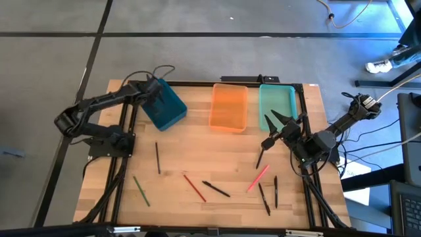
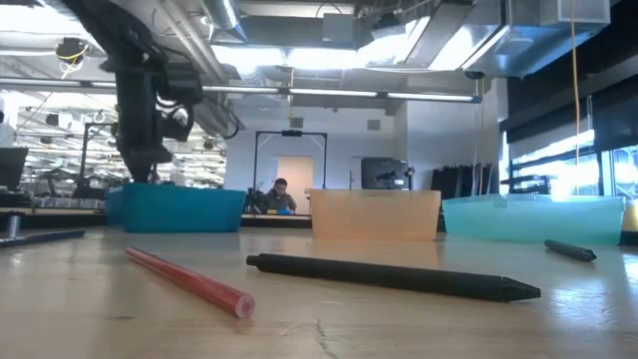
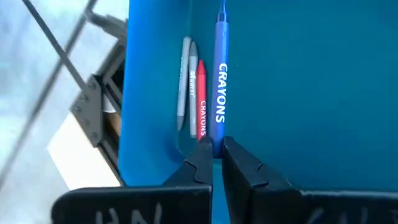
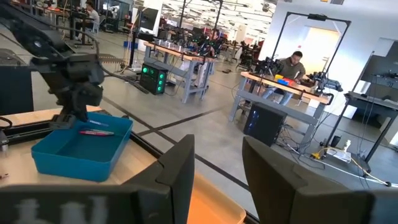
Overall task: Sort crayons/erasers/pens/pencils in bins
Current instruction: Put the blue crayon into the blue bin, then put the green colored pencil into the orange bin
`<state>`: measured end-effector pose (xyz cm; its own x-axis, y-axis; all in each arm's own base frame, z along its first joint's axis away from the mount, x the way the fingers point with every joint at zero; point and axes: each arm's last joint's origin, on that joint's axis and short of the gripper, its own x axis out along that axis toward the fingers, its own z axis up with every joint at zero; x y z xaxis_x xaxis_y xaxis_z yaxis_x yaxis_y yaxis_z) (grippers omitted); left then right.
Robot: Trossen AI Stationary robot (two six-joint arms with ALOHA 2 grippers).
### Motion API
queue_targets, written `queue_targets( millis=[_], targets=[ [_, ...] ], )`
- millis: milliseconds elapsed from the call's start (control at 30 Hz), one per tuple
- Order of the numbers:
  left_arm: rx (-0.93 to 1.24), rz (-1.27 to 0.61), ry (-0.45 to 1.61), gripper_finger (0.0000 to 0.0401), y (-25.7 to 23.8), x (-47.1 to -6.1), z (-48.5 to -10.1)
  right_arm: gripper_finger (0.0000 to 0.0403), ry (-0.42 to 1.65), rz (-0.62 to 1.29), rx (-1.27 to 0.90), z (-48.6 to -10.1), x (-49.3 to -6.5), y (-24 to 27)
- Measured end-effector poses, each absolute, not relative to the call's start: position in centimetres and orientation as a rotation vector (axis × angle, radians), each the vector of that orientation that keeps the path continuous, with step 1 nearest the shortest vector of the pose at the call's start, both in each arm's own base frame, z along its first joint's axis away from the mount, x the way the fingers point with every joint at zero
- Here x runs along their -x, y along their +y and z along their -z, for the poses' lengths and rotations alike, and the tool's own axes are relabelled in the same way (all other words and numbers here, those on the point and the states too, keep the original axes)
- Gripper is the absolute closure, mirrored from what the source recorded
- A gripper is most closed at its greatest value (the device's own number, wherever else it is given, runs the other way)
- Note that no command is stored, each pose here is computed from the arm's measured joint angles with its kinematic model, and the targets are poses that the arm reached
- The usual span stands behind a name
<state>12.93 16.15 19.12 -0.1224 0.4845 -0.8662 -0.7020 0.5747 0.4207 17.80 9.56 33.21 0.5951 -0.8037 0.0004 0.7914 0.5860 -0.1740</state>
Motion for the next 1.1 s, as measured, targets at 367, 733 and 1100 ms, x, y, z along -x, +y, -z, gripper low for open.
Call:
queue_targets(
  millis=[367,733,1100],
  targets=[
    [0.366,-1.002,1.383,0.0368,18.5,-12.7,-16.3,0.0264,0.083,0.949,0.162,-33.2,-18.0,9.2],
    [0.359,-1.044,1.4,0.0304,19.1,-12.9,-15.4,0.0264,0.086,0.948,0.168,-33.2,-18.0,9.2],
    [0.306,-1.038,1.441,0.0304,19.1,-15.3,-20.3,0.0264,0.095,0.947,0.187,-33.2,-18.0,9.2]
  ],
)
